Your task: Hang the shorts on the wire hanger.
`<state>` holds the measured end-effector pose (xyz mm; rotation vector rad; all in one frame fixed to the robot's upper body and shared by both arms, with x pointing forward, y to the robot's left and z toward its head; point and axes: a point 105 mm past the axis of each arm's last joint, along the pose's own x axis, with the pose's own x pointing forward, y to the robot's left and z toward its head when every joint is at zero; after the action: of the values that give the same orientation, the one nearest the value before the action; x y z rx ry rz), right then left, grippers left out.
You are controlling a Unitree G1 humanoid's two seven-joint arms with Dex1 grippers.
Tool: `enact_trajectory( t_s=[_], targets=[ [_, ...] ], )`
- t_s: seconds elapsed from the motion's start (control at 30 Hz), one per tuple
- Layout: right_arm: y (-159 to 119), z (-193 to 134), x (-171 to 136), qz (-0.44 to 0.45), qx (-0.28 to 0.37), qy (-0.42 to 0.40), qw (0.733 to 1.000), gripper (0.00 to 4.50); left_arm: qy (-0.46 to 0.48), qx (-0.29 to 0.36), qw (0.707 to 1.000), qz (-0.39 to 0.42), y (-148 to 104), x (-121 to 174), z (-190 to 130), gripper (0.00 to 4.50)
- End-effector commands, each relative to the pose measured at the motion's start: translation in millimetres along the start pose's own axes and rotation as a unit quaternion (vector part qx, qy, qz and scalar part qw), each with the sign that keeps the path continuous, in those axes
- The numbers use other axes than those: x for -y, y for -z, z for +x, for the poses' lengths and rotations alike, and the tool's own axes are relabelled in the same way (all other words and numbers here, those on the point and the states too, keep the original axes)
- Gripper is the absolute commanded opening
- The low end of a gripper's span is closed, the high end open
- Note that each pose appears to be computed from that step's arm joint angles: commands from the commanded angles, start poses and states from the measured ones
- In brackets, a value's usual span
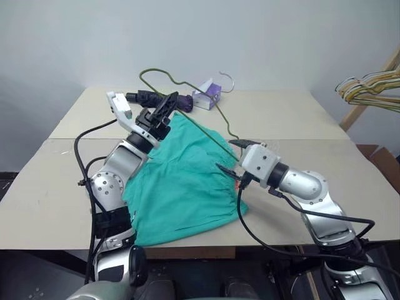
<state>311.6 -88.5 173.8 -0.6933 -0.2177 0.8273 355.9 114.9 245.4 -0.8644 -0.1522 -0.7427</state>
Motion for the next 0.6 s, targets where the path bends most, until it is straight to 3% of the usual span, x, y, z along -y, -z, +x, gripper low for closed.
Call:
enact_trajectory(
  t_s=[0.03,0.17,0.3,0.43,0.6],
  targets=[
    [-18,-7,19,0.007,0.032,0.013,0.999,4.47,0.033,-0.009,0.998,0.059,-8,10,-1,0.0],
    [-20,-24,34,0.163,0.033,-0.047,0.985,4.47,0.087,-0.04,0.987,0.127,-22,18,-11,0.0],
    [-22,-40,39,0.237,0.033,-0.123,0.963,4.47,0.147,-0.058,0.969,0.191,-36,28,-21,0.0],
    [-13,-40,41,0.363,0.006,-0.23,0.903,4.47,0.25,-0.081,0.943,0.204,-56,44,-33,0.0],
    [-12,-27,27,0.41,0.004,-0.308,0.859,4.47,0.346,-0.104,0.912,0.194,-70,61,-43,0.0]
  ],
)
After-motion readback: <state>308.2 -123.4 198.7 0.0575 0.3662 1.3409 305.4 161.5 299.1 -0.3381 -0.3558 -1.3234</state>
